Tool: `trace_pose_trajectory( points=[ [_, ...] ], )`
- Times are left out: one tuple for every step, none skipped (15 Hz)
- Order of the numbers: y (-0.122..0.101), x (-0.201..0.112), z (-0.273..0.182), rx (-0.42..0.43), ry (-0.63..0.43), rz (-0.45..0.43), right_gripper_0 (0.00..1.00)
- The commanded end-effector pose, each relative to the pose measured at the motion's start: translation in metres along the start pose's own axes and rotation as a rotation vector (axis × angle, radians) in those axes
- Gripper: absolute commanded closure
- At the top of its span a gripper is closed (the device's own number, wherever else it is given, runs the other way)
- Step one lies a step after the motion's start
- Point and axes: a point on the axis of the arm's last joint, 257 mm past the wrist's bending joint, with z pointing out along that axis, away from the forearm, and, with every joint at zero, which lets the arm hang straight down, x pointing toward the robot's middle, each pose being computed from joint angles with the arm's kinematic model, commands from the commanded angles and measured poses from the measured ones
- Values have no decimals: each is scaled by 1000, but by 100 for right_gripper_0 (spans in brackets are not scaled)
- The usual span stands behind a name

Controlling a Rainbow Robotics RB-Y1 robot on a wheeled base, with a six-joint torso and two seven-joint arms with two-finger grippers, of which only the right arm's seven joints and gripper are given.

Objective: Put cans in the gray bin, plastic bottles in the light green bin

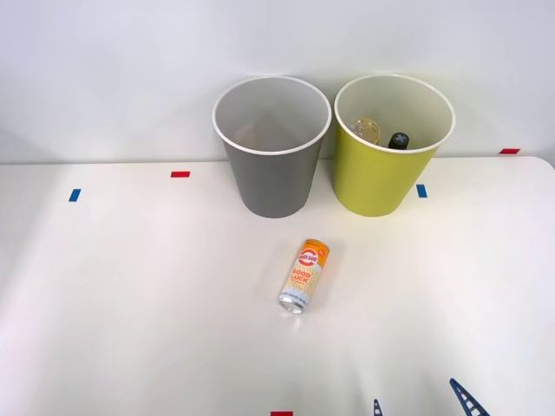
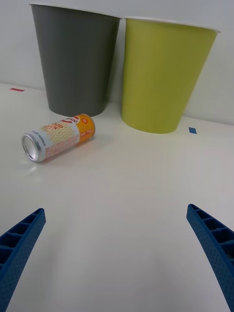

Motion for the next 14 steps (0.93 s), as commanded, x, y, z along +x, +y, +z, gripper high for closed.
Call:
trace_pose_trajectory(
  points=[
    [3,-3,-3,11,-8,69,0],
    [3,-4,-3,14,-10,82,0],
    [2,-5,-3,18,-13,87,0],
    [1,-4,-4,20,-10,86,0],
    [1,-4,-3,19,-11,83,0],
    [2,-3,-4,19,-8,83,0],
    [2,-4,-3,19,-11,81,0],
    [2,-4,-3,19,-11,81,0],
    [2,-4,-3,19,-11,81,0],
    [2,-4,-3,19,-11,81,0],
    [2,-4,-3,19,-11,81,0],
    [2,-4,-3,19,-11,81,0],
    [2,-4,-3,19,-11,81,0],
    [2,-4,-3,19,-11,81,0]
  ],
)
